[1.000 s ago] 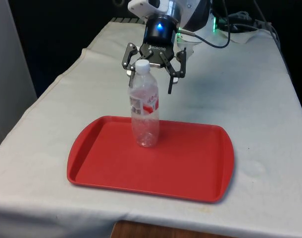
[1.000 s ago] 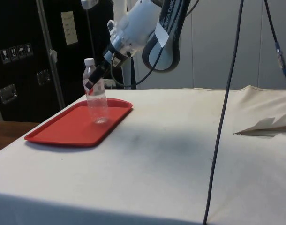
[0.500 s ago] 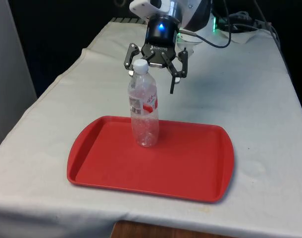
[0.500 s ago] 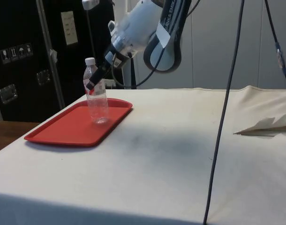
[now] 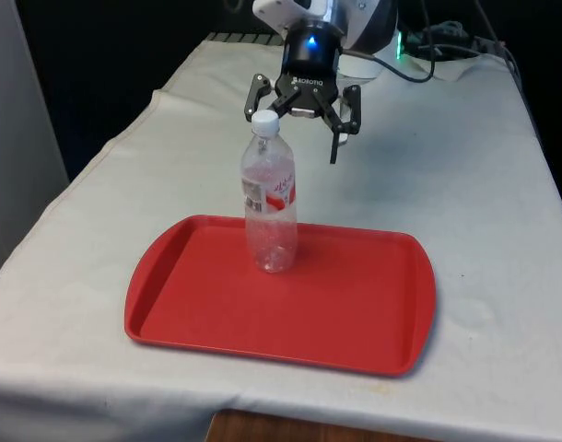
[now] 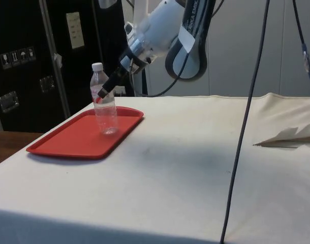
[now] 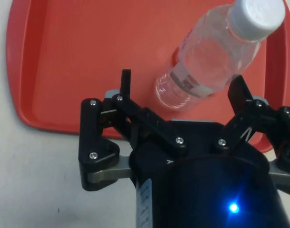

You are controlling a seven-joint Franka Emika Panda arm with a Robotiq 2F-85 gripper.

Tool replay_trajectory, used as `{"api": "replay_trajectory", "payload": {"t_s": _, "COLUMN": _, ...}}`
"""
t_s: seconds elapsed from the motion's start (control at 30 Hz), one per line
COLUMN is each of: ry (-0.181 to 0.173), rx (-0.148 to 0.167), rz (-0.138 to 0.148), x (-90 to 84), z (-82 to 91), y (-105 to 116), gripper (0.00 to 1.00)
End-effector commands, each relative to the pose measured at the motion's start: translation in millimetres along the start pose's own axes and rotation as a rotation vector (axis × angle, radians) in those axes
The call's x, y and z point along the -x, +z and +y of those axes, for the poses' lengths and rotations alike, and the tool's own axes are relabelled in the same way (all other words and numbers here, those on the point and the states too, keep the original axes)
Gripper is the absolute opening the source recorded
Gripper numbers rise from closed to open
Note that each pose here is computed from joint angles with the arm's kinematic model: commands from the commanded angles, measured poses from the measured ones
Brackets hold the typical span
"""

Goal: Place the bottle upright on the tray.

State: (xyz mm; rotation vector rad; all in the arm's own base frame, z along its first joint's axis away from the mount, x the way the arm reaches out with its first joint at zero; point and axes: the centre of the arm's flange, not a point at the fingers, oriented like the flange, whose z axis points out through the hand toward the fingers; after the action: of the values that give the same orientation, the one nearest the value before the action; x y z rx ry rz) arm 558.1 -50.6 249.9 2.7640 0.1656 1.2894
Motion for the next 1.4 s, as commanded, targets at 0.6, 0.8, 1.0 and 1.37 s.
{"api": "replay_trajectory", "payload": {"t_s": 0.6, "ry": -0.003, "rx": -0.013, "rz": 0.029, "x": 22.2, "z": -3.7, "y": -27.3, "gripper": 1.0}}
{"api": "replay_trajectory", "payload": {"t_s": 0.8, "ry": 0.002, "rx": -0.019, "rz": -0.002, "x": 25.2, "z": -5.5, "y": -33.6, "gripper": 1.0}}
{"api": "replay_trajectory", "payload": {"t_s": 1.0, "ry": 0.023, "rx": -0.026, "rz": 0.002, "x": 32.0, "z": -5.0, "y": -45.2, "gripper": 1.0}}
{"api": "replay_trajectory", "payload": {"t_s": 1.37, "ry": 0.044, "rx": -0.016, "rz": -0.012, "x": 34.7, "z": -2.0, "y": -50.0, "gripper": 1.0}}
